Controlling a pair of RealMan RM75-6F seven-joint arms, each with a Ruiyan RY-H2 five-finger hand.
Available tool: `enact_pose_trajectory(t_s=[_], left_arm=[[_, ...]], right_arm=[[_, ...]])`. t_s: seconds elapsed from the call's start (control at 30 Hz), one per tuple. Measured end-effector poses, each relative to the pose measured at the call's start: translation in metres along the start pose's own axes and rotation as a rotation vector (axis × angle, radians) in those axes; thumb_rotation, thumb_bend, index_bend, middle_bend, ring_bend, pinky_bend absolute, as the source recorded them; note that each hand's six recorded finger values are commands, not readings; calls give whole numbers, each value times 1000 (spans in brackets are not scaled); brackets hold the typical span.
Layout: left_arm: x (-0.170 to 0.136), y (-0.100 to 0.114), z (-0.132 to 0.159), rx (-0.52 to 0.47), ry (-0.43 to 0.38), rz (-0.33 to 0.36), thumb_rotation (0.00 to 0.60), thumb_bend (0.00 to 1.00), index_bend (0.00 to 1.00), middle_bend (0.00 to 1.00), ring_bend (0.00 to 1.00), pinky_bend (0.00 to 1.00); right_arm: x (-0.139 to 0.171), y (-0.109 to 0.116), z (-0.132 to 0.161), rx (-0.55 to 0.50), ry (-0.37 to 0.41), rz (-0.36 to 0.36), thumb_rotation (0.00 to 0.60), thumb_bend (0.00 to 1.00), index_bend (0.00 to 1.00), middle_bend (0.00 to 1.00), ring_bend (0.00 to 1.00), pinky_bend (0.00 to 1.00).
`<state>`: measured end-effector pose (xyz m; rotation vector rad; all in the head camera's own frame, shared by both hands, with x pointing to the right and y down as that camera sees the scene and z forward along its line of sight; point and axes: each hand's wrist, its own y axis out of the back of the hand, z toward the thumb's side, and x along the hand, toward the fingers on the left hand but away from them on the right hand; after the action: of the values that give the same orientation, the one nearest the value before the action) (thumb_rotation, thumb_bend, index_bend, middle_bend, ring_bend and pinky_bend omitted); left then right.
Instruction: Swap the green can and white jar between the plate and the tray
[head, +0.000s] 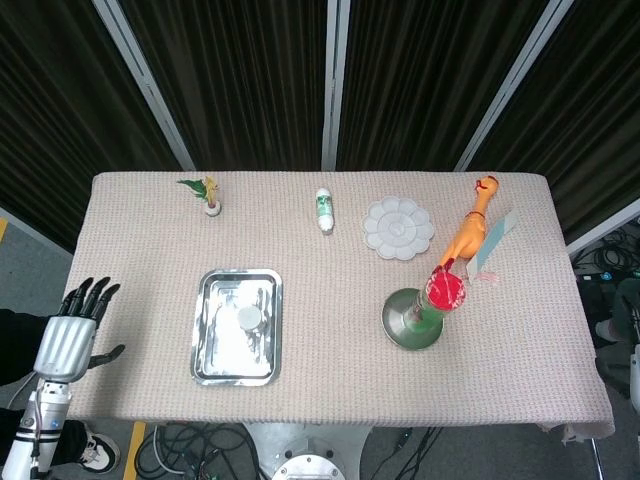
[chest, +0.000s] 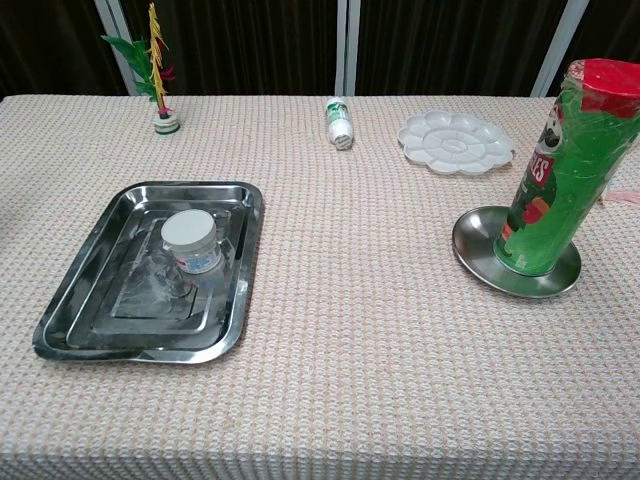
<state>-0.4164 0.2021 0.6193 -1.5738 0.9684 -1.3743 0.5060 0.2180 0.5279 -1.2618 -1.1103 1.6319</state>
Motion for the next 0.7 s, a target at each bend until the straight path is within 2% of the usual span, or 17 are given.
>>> enact_pose_trajectory(t_s=[0.2,0.4,0.5,0.7], left_arm=[[0,0,4,-2,-10,-4,600,55,102,51,0,147],[3,-3,8,-7,-26,-20,600,54,102,58,0,146],[5,-4,10,-19,-31,-27,600,55,102,58,0,146],[4,-6,11,-36,-37,-36,600,55,102,58,0,147]], right_arm=[[-1,0,3,-16,16,5,600,170,0,0,0,0],[-9,4,24,-65,88,15,600,164,0,0,0,0],[-15,7,42,-85,138,34,600,145,0,0,0,0],[-27,9,98,-119,281,122,600,122,0,0,0,0]])
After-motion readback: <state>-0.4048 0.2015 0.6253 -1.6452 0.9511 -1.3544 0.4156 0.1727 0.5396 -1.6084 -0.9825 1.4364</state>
